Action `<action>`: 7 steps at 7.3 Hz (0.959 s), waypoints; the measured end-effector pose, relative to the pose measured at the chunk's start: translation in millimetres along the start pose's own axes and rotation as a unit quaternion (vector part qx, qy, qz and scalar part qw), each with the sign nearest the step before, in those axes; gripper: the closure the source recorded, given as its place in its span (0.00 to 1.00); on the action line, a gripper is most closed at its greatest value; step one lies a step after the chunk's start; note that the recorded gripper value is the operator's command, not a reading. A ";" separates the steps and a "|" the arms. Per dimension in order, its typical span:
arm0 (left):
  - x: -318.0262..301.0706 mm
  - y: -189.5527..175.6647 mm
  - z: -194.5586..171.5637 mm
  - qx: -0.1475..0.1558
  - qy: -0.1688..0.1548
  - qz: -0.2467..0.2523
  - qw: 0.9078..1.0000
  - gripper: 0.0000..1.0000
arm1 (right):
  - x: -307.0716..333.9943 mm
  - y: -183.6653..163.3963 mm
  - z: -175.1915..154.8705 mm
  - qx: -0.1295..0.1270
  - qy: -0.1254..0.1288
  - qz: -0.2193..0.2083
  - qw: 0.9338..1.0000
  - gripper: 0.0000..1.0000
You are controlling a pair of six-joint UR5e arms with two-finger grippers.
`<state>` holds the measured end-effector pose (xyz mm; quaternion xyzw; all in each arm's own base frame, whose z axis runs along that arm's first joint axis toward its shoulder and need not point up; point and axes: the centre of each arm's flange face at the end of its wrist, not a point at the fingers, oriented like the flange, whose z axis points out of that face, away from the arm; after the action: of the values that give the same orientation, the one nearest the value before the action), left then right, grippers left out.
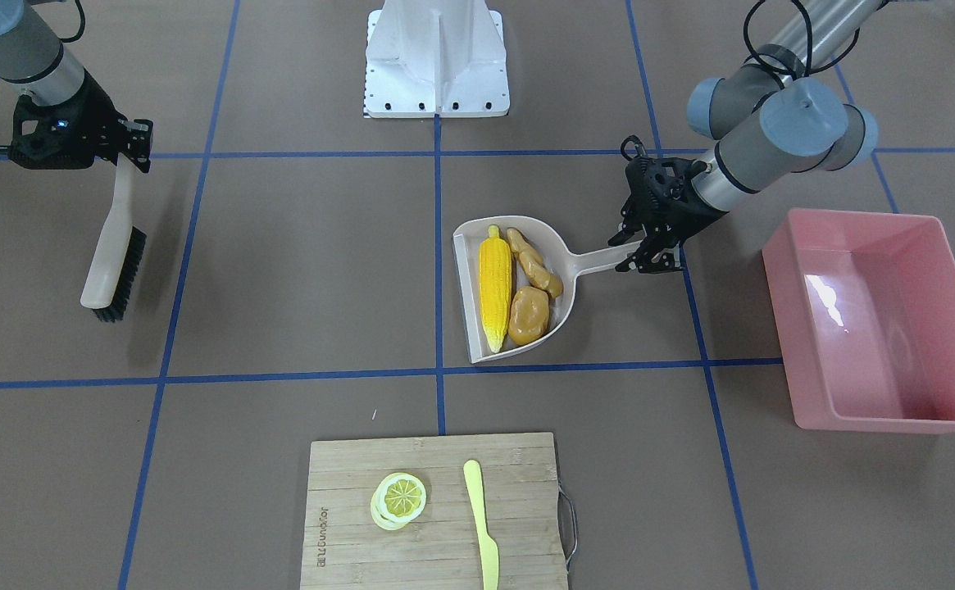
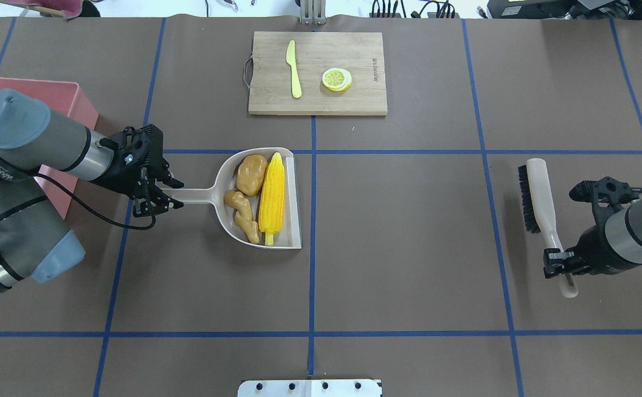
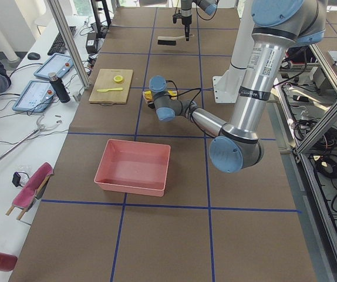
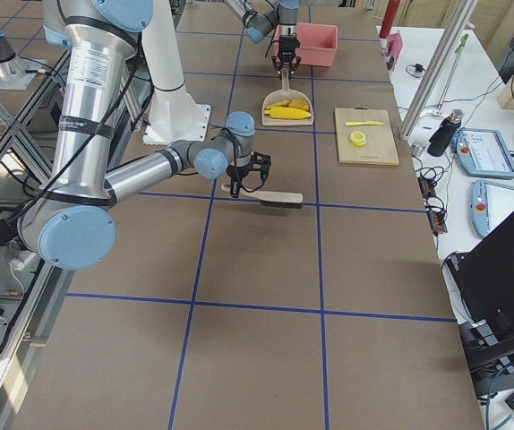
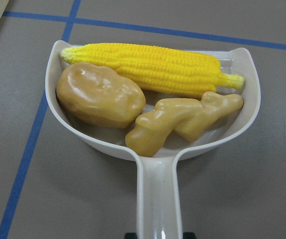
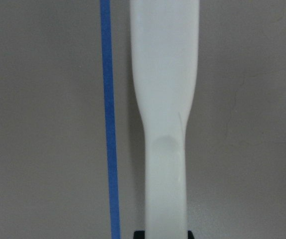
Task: Sweep and dump trash into bin
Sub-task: 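Lift the brush away and set it down with the right gripper, then lift the loaded dustpan with the left gripper over the pink bin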
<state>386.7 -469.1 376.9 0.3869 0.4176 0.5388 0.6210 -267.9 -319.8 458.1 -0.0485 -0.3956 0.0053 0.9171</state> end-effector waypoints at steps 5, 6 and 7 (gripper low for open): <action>-0.1 2.5 2.0 -0.003 0.004 -0.004 1.000 0.24 | -5.8 16.3 18.8 -0.029 -0.011 -0.011 0.999 1.00; -0.1 4.5 2.5 -0.005 0.005 -0.006 1.000 0.23 | -9.1 21.0 22.8 -0.034 -0.010 -0.016 0.999 1.00; -0.3 6.9 3.3 -0.008 0.005 -0.008 1.000 0.20 | -11.3 25.1 25.9 -0.039 -0.009 -0.020 0.999 1.00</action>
<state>387.4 -468.7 384.5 0.3757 0.4195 0.5391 0.6263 -293.8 -293.1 465.3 -0.0769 -0.4049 -0.0277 0.9107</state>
